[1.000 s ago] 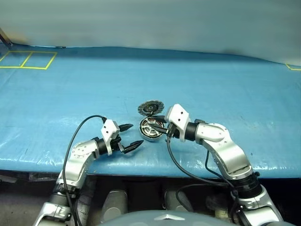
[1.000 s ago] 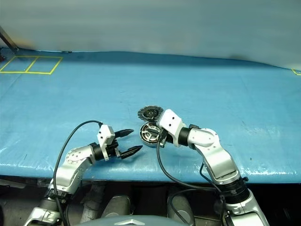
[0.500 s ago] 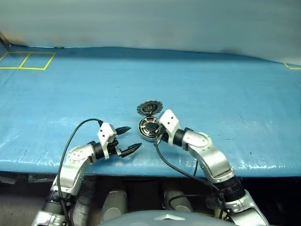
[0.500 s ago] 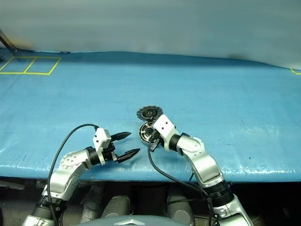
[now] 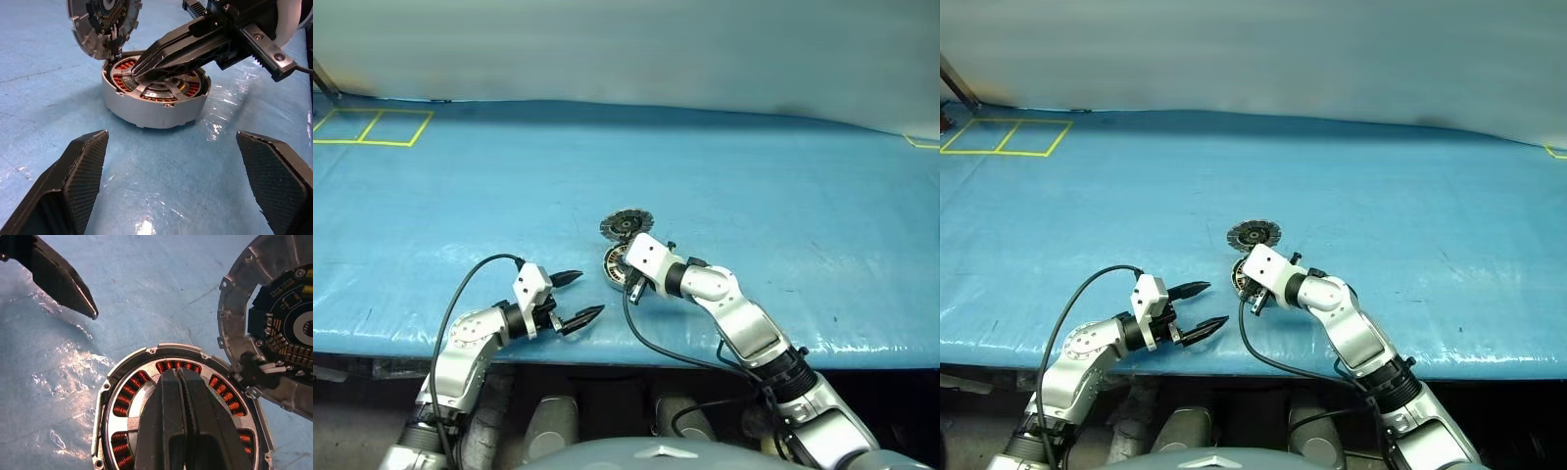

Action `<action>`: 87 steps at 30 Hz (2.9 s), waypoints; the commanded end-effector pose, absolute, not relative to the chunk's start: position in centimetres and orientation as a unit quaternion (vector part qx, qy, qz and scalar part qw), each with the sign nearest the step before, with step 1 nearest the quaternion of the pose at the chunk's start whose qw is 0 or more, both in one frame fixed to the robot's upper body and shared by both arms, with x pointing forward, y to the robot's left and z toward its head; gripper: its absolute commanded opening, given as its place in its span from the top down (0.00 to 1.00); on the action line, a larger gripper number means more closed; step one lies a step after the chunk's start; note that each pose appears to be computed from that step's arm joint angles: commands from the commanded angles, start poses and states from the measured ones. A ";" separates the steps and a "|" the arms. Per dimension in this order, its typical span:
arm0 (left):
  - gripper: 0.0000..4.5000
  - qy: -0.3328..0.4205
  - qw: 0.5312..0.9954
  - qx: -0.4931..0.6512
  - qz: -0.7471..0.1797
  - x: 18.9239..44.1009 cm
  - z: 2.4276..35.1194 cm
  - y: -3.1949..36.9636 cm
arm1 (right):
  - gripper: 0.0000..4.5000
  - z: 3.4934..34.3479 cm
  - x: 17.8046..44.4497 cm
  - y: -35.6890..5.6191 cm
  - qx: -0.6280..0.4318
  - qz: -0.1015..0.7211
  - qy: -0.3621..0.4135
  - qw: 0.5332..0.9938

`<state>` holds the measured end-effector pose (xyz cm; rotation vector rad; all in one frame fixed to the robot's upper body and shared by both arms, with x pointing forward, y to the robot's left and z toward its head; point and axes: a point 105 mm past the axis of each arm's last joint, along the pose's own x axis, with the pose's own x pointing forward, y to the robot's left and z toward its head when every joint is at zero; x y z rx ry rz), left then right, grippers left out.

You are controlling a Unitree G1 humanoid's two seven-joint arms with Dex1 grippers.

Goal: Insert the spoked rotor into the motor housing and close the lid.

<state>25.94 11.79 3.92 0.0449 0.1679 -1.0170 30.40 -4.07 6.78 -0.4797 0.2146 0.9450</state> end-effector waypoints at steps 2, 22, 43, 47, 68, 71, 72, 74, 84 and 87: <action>0.00 0.050 0.868 0.028 -0.493 27.8 5.9 10.4 | 0.99 8.3 29.0 -3.3 -0.105 0.488 0.093 0.862; 0.13 0.013 0.931 -0.005 -0.364 32.4 10.3 15.0 | 1.00 9.0 25.0 -7.3 0.006 0.398 0.081 0.914; 0.95 -0.030 0.847 0.075 -0.526 40.2 15.0 6.4 | 1.00 8.1 23.6 -6.7 -0.041 0.454 0.108 0.883; 0.95 -0.032 0.817 0.106 -0.566 39.8 15.3 4.7 | 1.00 9.8 24.6 -8.1 -0.035 0.392 0.058 0.918; 0.95 -0.001 0.681 0.188 -0.707 33.2 9.6 -0.1 | 1.00 9.4 21.3 -11.4 -0.052 0.304 0.079 0.948; 0.95 0.005 0.680 0.204 -0.705 33.2 9.1 0.1 | 1.00 9.4 21.5 -11.8 -0.058 0.294 0.078 0.951; 0.95 0.011 0.675 0.216 -0.705 33.2 8.7 0.3 | 1.00 9.4 21.6 -11.8 -0.059 0.294 0.078 0.951; 0.95 0.018 0.662 0.258 -0.703 33.1 7.8 0.7 | 1.00 9.4 21.7 -11.6 -0.060 0.297 0.078 0.950; 0.95 -0.035 0.679 0.270 -0.682 32.9 8.6 0.9 | 1.00 9.5 22.7 -10.9 -0.073 0.309 0.069 0.946; 0.95 -0.086 0.708 0.185 -0.676 32.5 12.3 0.8 | 1.00 10.2 23.1 -10.8 -0.060 0.312 0.063 0.946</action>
